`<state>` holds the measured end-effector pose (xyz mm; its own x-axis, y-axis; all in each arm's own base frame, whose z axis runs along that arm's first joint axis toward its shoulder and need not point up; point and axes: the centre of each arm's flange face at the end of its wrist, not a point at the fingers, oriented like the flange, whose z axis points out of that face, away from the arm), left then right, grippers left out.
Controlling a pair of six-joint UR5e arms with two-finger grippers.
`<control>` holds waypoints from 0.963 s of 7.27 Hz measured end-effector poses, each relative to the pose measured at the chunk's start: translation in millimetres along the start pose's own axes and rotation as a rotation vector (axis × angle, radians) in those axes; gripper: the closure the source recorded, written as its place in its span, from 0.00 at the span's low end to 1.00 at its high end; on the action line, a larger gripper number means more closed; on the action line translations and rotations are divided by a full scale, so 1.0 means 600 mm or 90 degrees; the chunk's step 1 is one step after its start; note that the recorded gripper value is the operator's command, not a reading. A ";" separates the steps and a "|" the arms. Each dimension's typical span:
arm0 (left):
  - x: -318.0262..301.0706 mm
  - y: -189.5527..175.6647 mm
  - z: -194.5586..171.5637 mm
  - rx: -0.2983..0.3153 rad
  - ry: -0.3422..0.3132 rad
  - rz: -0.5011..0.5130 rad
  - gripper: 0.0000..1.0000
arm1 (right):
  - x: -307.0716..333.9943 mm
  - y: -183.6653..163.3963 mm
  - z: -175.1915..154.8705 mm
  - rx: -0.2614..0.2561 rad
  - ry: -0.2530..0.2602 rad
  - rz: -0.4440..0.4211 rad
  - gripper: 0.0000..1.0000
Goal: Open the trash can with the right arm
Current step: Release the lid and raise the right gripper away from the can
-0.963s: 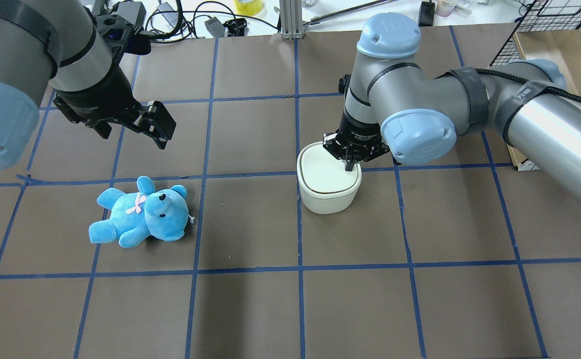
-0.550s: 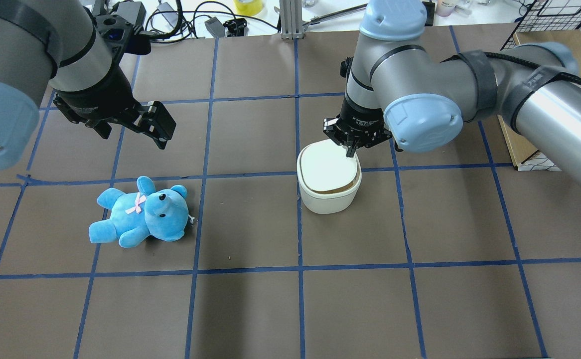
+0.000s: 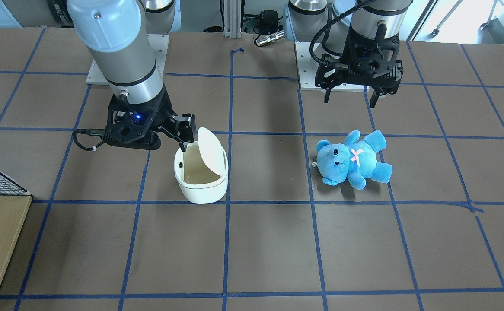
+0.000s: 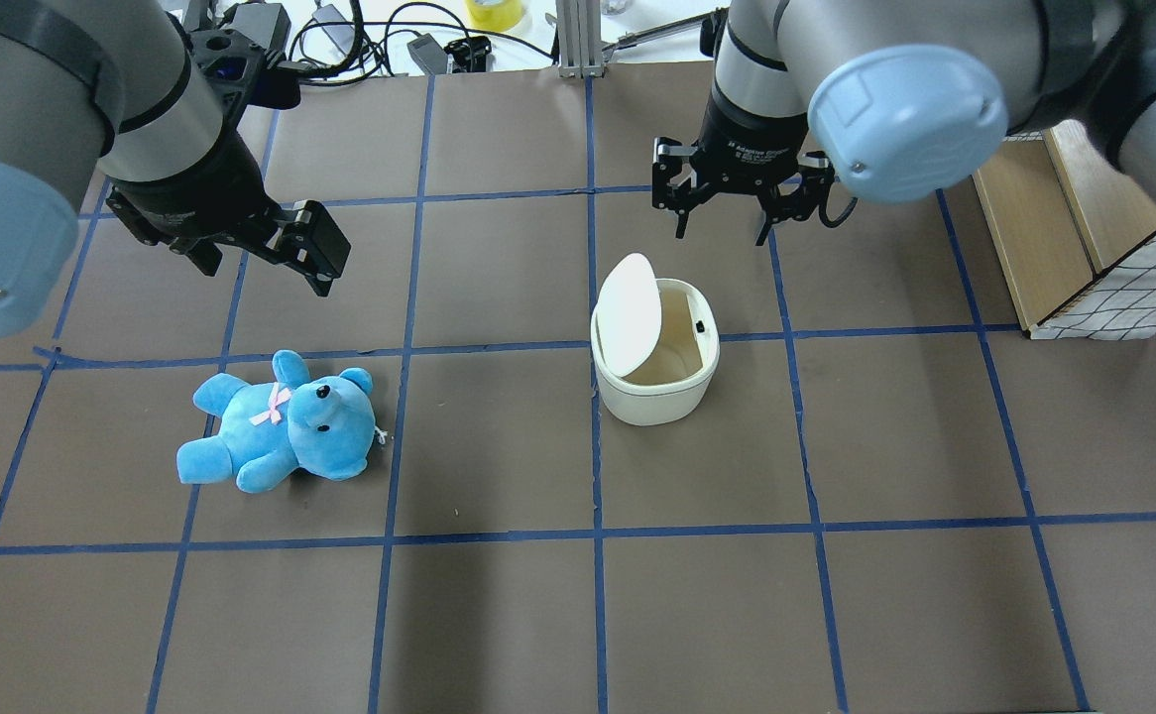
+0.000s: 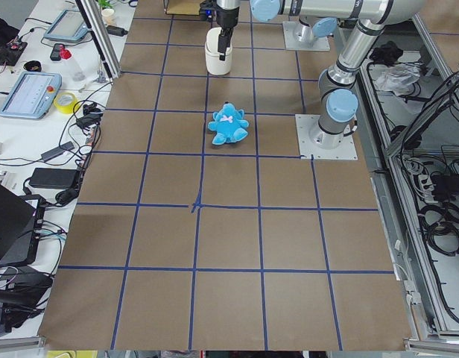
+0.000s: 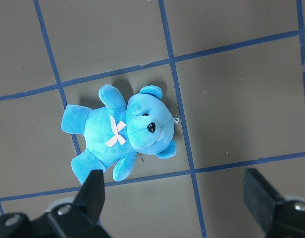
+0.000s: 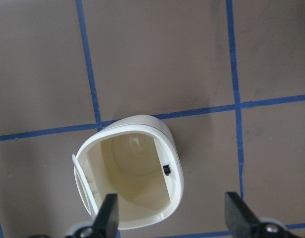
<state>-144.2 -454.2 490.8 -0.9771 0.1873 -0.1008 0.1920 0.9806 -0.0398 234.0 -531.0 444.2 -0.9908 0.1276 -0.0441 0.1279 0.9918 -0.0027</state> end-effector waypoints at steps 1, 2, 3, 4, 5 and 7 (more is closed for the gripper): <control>0.000 0.000 0.000 0.000 0.000 0.000 0.00 | 0.011 0.001 -0.034 0.005 0.014 0.001 0.00; 0.000 0.000 0.000 0.000 0.000 0.000 0.00 | 0.025 0.004 -0.058 0.006 0.021 0.007 0.00; 0.000 0.000 0.000 0.000 0.000 0.000 0.00 | 0.047 0.006 -0.080 0.007 0.019 0.014 0.00; 0.000 0.000 0.000 0.000 0.000 0.000 0.00 | 0.076 0.005 -0.096 0.002 0.014 0.009 0.00; 0.000 0.000 0.000 0.000 0.000 0.000 0.00 | 0.112 0.002 -0.108 -0.004 0.012 -0.006 0.00; 0.000 0.000 0.000 0.000 0.000 0.000 0.00 | 0.172 -0.004 -0.125 -0.010 0.014 -0.030 0.00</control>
<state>-144.2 -454.2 490.8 -0.9771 0.1873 -0.1008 0.1921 0.9806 -0.0397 128.4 -519.8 514.9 -0.9964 0.0813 -0.0229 0.0810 0.9966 0.0116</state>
